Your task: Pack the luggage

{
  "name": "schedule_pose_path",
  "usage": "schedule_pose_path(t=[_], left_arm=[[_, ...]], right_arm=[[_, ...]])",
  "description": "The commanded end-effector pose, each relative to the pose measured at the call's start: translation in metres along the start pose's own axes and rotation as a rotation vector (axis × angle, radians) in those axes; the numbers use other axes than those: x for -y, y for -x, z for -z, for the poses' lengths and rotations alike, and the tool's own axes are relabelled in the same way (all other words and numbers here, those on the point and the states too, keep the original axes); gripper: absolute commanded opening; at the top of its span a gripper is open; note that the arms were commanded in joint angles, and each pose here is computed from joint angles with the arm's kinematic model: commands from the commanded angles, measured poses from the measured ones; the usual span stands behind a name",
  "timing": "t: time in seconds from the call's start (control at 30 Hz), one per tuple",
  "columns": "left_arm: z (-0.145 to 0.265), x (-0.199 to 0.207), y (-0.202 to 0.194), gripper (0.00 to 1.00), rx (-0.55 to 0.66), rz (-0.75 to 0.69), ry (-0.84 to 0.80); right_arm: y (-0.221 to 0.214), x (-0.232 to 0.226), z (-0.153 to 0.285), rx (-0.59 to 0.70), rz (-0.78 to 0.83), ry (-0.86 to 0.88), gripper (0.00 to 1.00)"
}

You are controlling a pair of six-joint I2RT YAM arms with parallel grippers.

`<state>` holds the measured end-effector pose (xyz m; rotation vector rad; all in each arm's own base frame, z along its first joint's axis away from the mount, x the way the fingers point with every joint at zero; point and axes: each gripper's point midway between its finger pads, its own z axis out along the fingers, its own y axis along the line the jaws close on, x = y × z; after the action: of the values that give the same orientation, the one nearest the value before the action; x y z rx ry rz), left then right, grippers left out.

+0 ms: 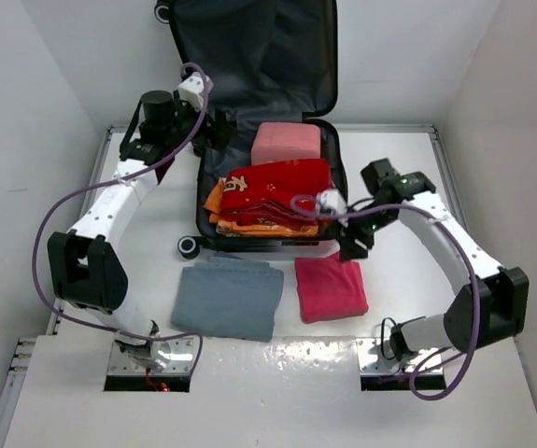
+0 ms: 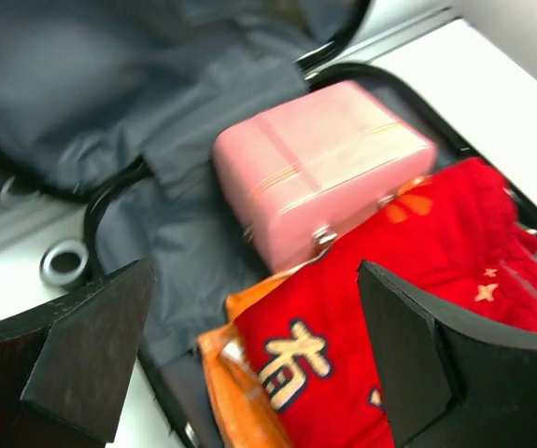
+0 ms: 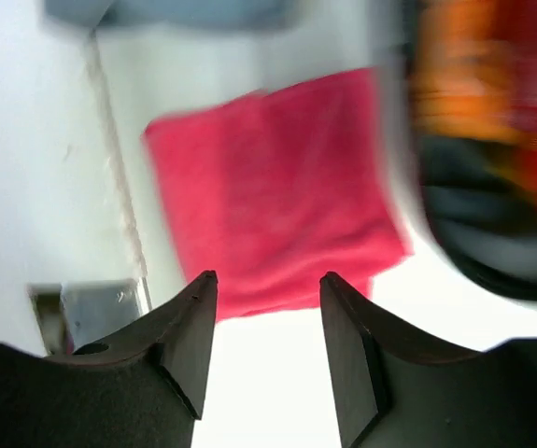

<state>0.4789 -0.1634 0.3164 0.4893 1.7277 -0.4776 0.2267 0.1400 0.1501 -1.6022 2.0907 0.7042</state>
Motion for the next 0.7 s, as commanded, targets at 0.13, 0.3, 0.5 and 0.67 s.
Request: schedule_pose_path(t=[0.13, 0.3, 0.5, 0.67], left_arm=[[0.020, -0.034, -0.015, 0.95, -0.046, 0.141, 0.106], [0.023, -0.040, -0.024, 0.95, -0.061, 0.160, 0.136], [0.028, -0.050, -0.029, 0.95, -0.077, 0.163, 0.164], [0.029, -0.053, -0.033, 0.95, -0.085, 0.160, 0.162]], right_arm=[[-0.044, -0.042, -0.062, -0.143, 0.385, 0.065, 0.63], [-0.061, -0.047, -0.093, -0.229, 0.338, 0.062, 0.83], [-0.059, -0.024, -0.111, -0.247, 0.319, -0.070, 0.91], [-0.074, -0.024, -0.113, -0.303, 0.329, -0.062, 0.98]])
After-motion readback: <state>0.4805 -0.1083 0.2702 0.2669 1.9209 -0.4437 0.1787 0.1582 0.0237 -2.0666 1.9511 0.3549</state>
